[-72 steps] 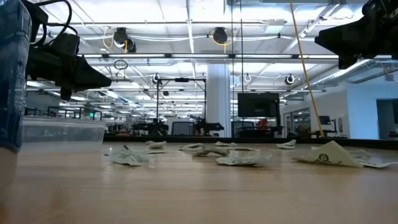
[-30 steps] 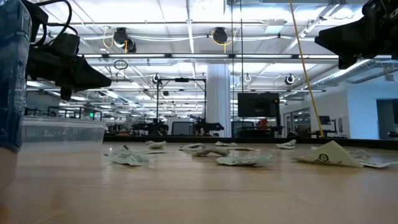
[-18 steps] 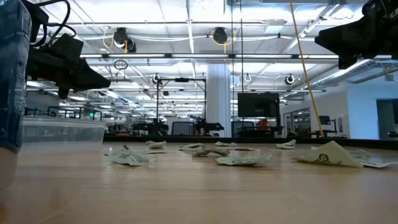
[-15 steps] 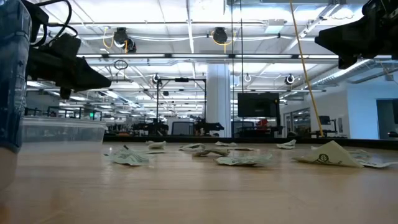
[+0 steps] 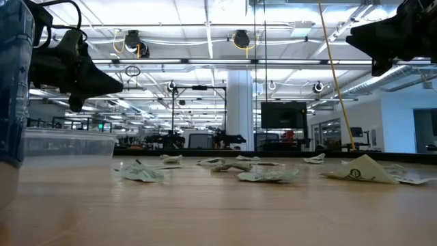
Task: Pick and place Stevia / Truvia into bins
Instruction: Put the stevia packet into the transparent container
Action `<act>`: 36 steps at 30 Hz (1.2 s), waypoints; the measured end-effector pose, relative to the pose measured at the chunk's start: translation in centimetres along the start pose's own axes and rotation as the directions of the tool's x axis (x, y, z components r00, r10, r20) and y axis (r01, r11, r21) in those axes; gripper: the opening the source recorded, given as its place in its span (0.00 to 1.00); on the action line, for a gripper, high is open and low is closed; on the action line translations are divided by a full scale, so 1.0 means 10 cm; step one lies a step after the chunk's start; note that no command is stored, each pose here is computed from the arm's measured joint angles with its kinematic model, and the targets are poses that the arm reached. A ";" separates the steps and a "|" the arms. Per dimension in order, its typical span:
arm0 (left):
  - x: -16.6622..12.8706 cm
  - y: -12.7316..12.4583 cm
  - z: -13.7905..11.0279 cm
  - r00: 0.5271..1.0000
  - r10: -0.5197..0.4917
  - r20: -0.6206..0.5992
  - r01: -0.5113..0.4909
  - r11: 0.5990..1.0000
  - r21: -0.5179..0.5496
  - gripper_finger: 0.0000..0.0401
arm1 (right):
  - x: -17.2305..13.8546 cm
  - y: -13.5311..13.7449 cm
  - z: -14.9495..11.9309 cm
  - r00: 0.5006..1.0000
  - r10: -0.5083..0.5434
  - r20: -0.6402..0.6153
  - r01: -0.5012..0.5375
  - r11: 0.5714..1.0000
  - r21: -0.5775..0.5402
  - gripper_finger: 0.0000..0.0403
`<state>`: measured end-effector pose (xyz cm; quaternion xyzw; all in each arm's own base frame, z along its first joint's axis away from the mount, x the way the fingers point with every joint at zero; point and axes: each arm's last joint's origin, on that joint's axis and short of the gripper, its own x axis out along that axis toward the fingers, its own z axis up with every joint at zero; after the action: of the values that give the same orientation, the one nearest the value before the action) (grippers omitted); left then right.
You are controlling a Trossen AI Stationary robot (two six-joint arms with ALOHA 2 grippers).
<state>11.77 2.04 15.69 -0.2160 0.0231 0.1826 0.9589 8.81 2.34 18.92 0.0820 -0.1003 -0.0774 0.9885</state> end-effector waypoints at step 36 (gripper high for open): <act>-0.10 -0.38 1.18 0.955 0.135 0.264 -0.172 0.978 0.120 0.10 | 0.51 -0.18 0.86 0.651 -0.757 0.059 0.687 0.554 -0.469 0.22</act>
<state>11.85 3.47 28.05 -0.1197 -0.0703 0.2807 0.9497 11.71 -1.54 27.89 -0.1103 0.0376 -0.4915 0.8630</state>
